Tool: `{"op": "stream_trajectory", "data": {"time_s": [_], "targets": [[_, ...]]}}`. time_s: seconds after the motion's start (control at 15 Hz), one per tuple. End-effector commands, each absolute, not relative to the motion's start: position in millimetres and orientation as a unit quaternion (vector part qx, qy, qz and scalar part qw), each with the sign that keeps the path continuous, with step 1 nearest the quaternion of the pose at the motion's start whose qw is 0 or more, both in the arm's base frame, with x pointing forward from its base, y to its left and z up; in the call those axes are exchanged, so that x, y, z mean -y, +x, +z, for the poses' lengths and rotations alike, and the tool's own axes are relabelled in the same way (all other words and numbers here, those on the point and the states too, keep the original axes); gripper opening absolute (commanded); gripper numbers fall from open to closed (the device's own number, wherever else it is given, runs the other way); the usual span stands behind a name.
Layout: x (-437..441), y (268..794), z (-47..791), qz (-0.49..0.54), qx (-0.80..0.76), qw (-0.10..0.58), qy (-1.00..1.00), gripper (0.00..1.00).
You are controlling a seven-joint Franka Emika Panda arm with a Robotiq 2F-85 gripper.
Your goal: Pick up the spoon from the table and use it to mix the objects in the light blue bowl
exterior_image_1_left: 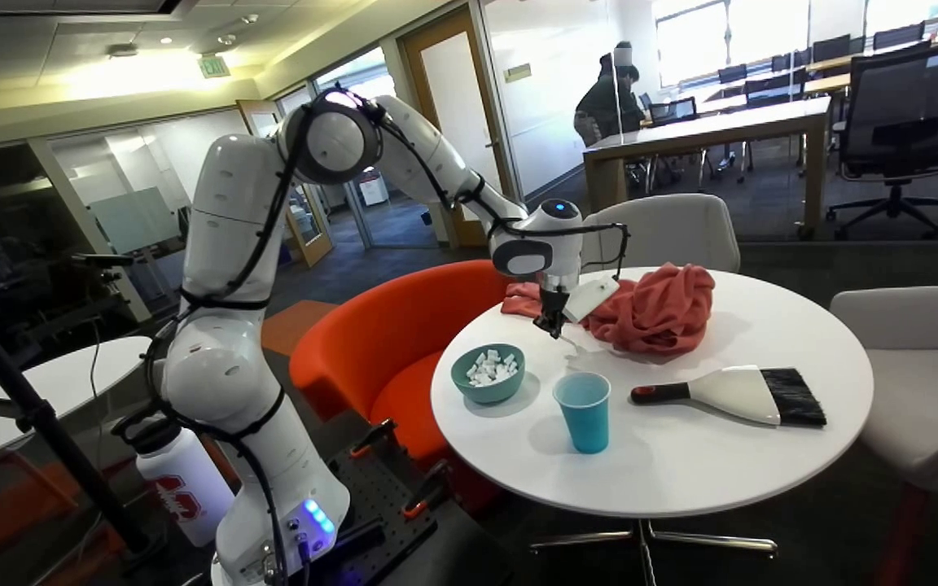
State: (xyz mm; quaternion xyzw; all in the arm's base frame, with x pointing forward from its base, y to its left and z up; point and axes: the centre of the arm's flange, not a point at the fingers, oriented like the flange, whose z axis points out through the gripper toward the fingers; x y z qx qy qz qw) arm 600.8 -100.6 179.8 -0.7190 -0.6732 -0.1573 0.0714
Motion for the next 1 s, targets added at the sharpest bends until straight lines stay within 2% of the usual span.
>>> {"op": "stream_trajectory", "data": {"time_s": [0.0,0.07,0.13,0.73,0.8,0.93], "targets": [[96,619,170,-0.092,0.636,0.067,-0.763,0.01],[94,618,170,-0.076,0.630,0.065,-0.770,0.29],[91,616,170,-0.064,0.624,0.060,-0.776,0.30],[84,605,203,-0.050,0.617,0.031,-0.785,0.96],[83,604,205,-0.050,0.620,0.030,-0.782,1.00],[82,604,208,-0.051,0.620,0.026,-0.783,1.00]]}}
